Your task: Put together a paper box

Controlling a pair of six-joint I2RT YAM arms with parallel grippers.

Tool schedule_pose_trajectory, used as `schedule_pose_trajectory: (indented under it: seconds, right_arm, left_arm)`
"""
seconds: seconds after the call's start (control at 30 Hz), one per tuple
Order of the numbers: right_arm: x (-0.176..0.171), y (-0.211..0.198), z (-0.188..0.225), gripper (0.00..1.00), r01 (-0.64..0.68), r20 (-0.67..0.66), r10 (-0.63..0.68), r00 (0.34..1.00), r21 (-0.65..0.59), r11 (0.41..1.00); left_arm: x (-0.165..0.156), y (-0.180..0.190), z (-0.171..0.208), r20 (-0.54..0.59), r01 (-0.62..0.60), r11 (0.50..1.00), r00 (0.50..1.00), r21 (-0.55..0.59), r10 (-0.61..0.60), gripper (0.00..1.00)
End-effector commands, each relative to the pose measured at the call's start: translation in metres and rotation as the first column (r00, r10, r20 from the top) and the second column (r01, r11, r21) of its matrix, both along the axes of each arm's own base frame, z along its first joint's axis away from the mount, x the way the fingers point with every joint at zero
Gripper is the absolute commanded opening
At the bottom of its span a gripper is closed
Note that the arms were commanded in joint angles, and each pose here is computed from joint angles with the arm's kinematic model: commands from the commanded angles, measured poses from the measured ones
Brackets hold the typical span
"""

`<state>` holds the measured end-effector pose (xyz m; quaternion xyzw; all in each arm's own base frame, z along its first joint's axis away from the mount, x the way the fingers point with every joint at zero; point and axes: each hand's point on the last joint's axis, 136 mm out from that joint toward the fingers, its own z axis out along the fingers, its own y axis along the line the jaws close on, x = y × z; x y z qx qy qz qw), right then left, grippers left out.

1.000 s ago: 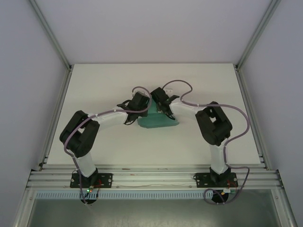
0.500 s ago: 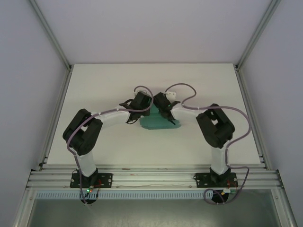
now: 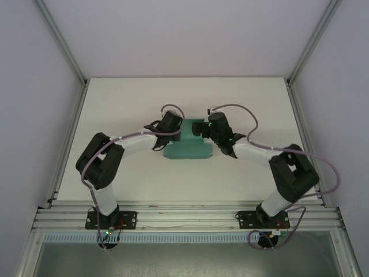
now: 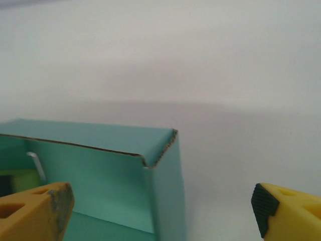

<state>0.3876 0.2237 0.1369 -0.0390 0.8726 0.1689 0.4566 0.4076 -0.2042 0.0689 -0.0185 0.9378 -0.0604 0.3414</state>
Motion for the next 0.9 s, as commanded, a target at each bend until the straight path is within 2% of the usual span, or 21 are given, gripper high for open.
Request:
schedule_pose_trajectory:
  seconds: [0.0,0.13,0.2,0.23,0.3,0.4,0.47,0.53,0.63,0.73,0.8,0.87]
  right_arm:
    - [-0.010,-0.008,0.021,0.99,-0.010,0.046,0.010,0.999,-0.001,1.000]
    - [-0.024,-0.026,0.052,1.00,0.045,0.084,-0.049,0.995,0.050,0.998]
    - [-0.032,-0.040,0.064,1.00,0.087,0.084,-0.092,0.992,0.068,0.994]
    - [-0.036,-0.049,0.067,1.00,0.117,0.075,-0.121,0.990,0.065,0.991]
    - [-0.045,-0.066,0.068,1.00,0.161,0.043,-0.162,0.986,0.036,0.986]
    - [-0.062,-0.088,0.064,1.00,0.198,-0.001,-0.198,0.980,-0.024,0.980]
    - [-0.073,-0.100,0.061,1.00,0.217,-0.019,-0.218,0.976,-0.048,0.975]
    - [-0.082,-0.109,0.059,1.00,0.233,-0.025,-0.234,0.972,-0.054,0.971]
    - [-0.092,-0.117,0.055,1.00,0.252,-0.021,-0.253,0.967,-0.032,0.967]
    - [-0.096,-0.123,0.053,1.00,0.275,-0.020,-0.275,0.961,-0.015,0.961]
    - [-0.098,-0.127,0.052,1.00,0.286,-0.023,-0.286,0.958,-0.016,0.958]
    - [-0.100,-0.130,0.051,1.00,0.292,-0.027,-0.293,0.956,-0.025,0.956]
  left_arm:
    - [0.002,-0.002,0.023,0.065,0.038,0.999,0.997,-0.018,-0.036,0.00]
    - [0.001,-0.009,0.036,0.071,0.162,0.986,0.984,0.040,-0.164,0.00]
    - [-0.007,-0.015,0.040,0.046,0.286,0.955,0.956,0.082,-0.290,0.00]
    - [-0.018,-0.023,0.038,-0.001,0.400,0.912,0.916,0.090,-0.402,0.00]
    - [-0.049,-0.035,0.033,-0.119,0.624,0.776,0.780,0.091,-0.614,0.00]
    - [-0.077,-0.029,0.031,-0.267,0.753,0.650,0.651,0.107,-0.710,0.00]
    - [-0.088,-0.019,0.031,-0.358,0.793,0.597,0.595,0.119,-0.719,0.00]
    - [-0.093,-0.011,0.030,-0.432,0.814,0.563,0.565,0.147,-0.703,0.00]
    - [-0.088,-0.002,0.019,-0.526,0.818,0.528,0.561,0.229,-0.640,0.00]
    - [-0.086,-0.004,0.000,-0.599,0.839,0.476,0.530,0.266,-0.600,0.00]
    - [-0.079,-0.006,-0.012,-0.624,0.841,0.443,0.532,0.311,-0.573,0.00]
    - [-0.063,-0.008,-0.018,-0.609,0.813,0.423,0.580,0.400,-0.540,0.00]
